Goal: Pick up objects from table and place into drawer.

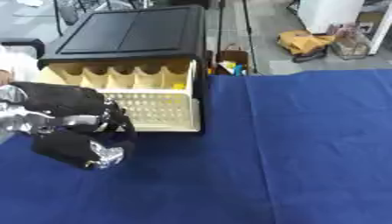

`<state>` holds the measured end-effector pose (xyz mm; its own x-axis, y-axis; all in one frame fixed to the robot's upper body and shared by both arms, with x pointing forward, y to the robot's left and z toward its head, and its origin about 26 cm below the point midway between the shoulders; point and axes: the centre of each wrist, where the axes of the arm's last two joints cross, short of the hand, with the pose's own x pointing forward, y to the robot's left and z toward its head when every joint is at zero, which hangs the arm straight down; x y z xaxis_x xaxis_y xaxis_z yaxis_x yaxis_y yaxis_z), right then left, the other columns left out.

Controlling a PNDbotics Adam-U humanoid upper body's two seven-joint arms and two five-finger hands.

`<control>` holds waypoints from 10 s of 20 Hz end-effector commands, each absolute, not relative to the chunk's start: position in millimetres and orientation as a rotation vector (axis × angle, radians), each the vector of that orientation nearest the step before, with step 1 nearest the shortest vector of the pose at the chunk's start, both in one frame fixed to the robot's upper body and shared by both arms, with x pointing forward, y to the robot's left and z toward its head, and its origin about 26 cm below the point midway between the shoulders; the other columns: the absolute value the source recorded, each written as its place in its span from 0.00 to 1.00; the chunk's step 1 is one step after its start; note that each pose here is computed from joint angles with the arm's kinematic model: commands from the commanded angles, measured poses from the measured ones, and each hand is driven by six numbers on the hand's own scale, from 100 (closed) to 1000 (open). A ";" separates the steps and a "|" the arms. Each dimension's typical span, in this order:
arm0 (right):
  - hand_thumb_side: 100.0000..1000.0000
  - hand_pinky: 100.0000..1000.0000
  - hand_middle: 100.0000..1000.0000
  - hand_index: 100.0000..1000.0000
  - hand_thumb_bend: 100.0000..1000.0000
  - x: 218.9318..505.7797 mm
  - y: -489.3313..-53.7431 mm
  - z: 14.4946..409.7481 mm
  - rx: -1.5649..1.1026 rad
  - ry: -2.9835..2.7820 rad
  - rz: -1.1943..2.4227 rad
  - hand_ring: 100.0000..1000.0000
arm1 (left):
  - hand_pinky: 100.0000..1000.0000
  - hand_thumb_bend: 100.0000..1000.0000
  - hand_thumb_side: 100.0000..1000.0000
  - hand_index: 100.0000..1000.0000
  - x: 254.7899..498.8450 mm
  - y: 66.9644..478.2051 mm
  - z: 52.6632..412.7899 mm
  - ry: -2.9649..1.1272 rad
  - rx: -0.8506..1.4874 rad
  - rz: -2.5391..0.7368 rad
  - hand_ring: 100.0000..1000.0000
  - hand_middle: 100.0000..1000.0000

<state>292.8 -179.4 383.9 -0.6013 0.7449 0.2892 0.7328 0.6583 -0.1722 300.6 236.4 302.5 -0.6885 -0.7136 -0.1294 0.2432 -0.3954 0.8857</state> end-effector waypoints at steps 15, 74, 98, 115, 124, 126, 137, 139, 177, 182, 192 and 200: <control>1.00 0.74 0.50 0.64 0.12 287.7 -186.4 390.8 -1.170 -2.564 -0.029 0.79 | 0.00 0.00 1.00 0.82 294.9 264.5 265.7 -1.017 0.562 -1.969 0.26 0.53; 1.00 0.75 0.48 0.60 0.17 288.9 -184.3 388.5 -1.128 -2.546 -0.045 0.80 | 0.00 0.00 1.00 0.83 296.1 269.6 296.0 -1.150 0.879 -1.692 0.24 0.48; 1.00 0.75 0.47 0.60 0.18 288.5 -183.8 389.5 -1.121 -2.553 -0.059 0.80 | 0.00 0.00 1.00 0.84 297.0 259.8 308.9 -1.179 0.883 -1.615 0.24 0.47; 1.00 0.75 0.47 0.60 0.18 287.8 -182.8 391.0 -1.119 -2.559 -0.061 0.80 | 0.00 0.00 1.00 0.86 296.8 256.8 317.8 -1.216 0.921 -1.538 0.24 0.48; 1.00 0.75 0.47 0.60 0.19 287.4 -182.6 392.2 -1.117 -2.562 -0.064 0.80 | 0.00 0.00 1.00 0.86 296.6 255.7 322.5 -1.249 0.941 -1.491 0.24 0.48; 1.00 0.75 0.47 0.60 0.19 287.2 -182.7 392.6 -1.118 -2.563 -0.065 0.80 | 0.00 0.00 1.00 0.86 296.5 255.5 323.2 -1.255 0.944 -1.481 0.24 0.48; 1.00 0.75 0.47 0.60 0.20 286.3 -183.0 394.8 -1.114 -2.566 -0.066 0.80 | 0.00 0.00 1.00 0.87 296.3 254.4 327.3 -1.282 0.988 -1.424 0.24 0.48; 1.00 0.75 0.47 0.60 0.20 286.2 -182.9 395.2 -1.113 -2.567 -0.065 0.80 | 0.00 0.00 1.00 0.88 296.2 254.3 327.5 -1.287 0.996 -1.417 0.24 0.49; 1.00 0.76 0.47 0.58 0.20 285.7 -183.0 396.5 -1.113 -2.573 -0.089 0.80 | 0.00 0.00 1.00 1.00 309.0 257.0 331.8 -1.281 0.996 -1.349 0.23 0.90; 1.00 0.76 0.47 0.58 0.20 285.8 -183.0 396.5 -1.113 -2.574 -0.093 0.80 | 0.00 0.00 1.00 1.00 312.0 257.6 331.2 -1.278 0.993 -1.350 0.22 0.93; 1.00 0.76 0.47 0.57 0.20 285.9 -183.1 396.3 -1.114 -2.573 -0.101 0.80 | 0.00 0.00 1.00 1.00 315.9 258.1 331.5 -1.291 0.987 -1.358 0.22 0.99; 1.00 0.76 0.47 0.57 0.20 286.7 -183.7 394.7 -1.117 -2.568 -0.111 0.80 | 0.00 0.00 1.00 1.00 309.1 253.8 332.3 -1.284 0.933 -1.416 0.23 0.98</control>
